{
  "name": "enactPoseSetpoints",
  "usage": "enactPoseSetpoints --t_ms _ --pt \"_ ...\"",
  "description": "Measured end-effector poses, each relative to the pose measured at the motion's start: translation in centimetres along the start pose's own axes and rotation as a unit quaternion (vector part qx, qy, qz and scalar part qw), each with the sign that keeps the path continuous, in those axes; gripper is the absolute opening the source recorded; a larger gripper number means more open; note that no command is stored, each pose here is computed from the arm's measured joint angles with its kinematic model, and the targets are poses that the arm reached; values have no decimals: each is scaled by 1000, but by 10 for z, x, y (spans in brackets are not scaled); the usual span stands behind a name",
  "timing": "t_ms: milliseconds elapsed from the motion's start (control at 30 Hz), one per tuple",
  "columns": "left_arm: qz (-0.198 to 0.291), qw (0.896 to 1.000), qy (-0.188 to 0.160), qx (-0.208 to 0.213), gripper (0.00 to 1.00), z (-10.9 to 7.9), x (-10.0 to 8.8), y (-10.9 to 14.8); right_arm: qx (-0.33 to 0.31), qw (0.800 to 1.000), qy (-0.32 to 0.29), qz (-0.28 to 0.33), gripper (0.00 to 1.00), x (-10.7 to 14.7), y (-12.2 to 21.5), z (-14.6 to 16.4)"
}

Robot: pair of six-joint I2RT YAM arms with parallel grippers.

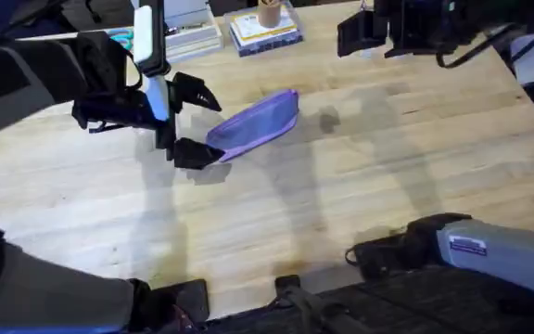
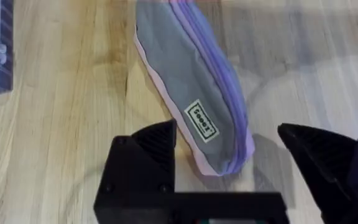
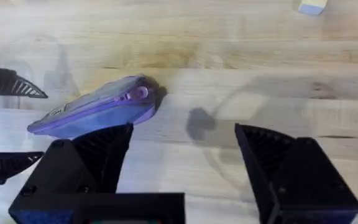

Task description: Unzip the bag, pick up the pens from the table one at a time and place them inside, then zip the bag closed.

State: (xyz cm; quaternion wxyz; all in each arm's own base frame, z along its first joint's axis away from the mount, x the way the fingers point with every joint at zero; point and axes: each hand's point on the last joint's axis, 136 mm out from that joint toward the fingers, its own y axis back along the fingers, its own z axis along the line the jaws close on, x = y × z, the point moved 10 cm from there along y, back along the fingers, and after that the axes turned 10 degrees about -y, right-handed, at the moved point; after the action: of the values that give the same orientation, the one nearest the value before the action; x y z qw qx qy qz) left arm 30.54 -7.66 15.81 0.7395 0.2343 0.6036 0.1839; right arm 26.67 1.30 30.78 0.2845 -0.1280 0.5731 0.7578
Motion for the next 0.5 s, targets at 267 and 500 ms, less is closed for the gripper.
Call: enactPoseSetpoints --t_ms 267,500 --pt "0 1000 0 0 992 0 0 0 8 999 -1 31 997 11 3 -2" --pt "6 1000 5 3 995 0 -1 2 9 999 14 38 998 13 3 -2"
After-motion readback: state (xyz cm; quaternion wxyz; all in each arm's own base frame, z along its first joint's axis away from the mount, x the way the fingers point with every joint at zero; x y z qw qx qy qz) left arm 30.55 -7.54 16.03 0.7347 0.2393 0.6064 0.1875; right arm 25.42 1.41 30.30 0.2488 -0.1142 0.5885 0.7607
